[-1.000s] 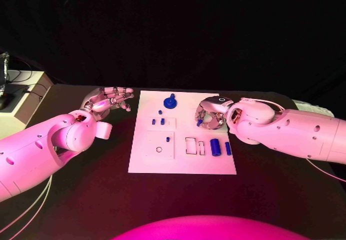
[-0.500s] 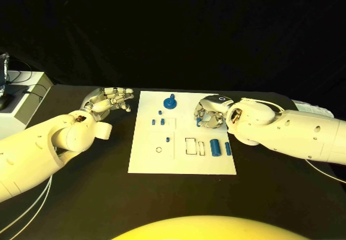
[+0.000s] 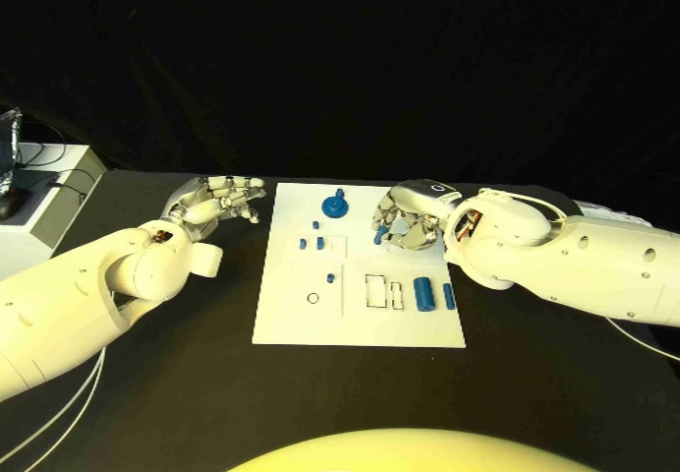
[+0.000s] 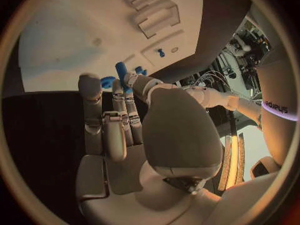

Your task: Assemble the parts on the task board

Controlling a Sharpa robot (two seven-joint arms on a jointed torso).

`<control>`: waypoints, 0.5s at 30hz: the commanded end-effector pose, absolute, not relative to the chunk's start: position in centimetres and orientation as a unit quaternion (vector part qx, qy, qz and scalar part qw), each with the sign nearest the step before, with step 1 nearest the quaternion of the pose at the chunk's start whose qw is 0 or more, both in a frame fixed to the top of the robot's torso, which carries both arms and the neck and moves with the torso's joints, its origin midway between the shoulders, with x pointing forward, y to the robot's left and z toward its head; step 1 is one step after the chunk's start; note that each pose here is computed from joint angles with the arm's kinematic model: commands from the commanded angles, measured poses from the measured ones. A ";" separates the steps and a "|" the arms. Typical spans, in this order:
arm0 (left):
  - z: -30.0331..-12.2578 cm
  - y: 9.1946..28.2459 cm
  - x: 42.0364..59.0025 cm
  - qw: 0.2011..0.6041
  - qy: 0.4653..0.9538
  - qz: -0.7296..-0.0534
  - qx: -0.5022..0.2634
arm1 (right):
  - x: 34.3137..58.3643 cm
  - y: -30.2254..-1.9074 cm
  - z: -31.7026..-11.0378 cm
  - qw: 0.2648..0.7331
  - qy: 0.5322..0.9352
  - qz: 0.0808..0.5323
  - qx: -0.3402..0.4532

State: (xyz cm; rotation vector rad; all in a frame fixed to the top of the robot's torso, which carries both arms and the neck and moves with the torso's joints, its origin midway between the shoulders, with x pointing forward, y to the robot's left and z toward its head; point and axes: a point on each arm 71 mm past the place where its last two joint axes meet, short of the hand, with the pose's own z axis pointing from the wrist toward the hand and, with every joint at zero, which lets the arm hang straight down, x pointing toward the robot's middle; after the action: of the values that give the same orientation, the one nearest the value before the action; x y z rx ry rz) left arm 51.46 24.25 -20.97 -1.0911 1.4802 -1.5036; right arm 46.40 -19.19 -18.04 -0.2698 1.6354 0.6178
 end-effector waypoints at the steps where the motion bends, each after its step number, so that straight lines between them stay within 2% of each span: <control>1: -20.9 23.9 51.4 0.368 0.577 -0.594 -0.423 | 45.7 -18.1 -17.6 0.631 0.710 0.293 -0.111; 7: -21.0 23.8 51.5 0.367 0.577 -0.594 -0.424 | 43.9 -14.9 -17.3 0.627 0.694 0.323 -0.144; 15: -21.1 23.3 51.5 0.364 0.576 -0.597 -0.423 | 41.9 -10.7 -18.7 0.625 0.673 0.349 -0.189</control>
State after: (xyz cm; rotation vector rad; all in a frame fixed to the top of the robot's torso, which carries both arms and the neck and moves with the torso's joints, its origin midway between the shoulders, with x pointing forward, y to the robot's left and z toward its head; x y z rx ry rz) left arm 51.54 23.64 -21.14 -1.0930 1.4837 -1.5131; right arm 42.18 -11.19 -18.77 -0.3804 1.6007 0.8230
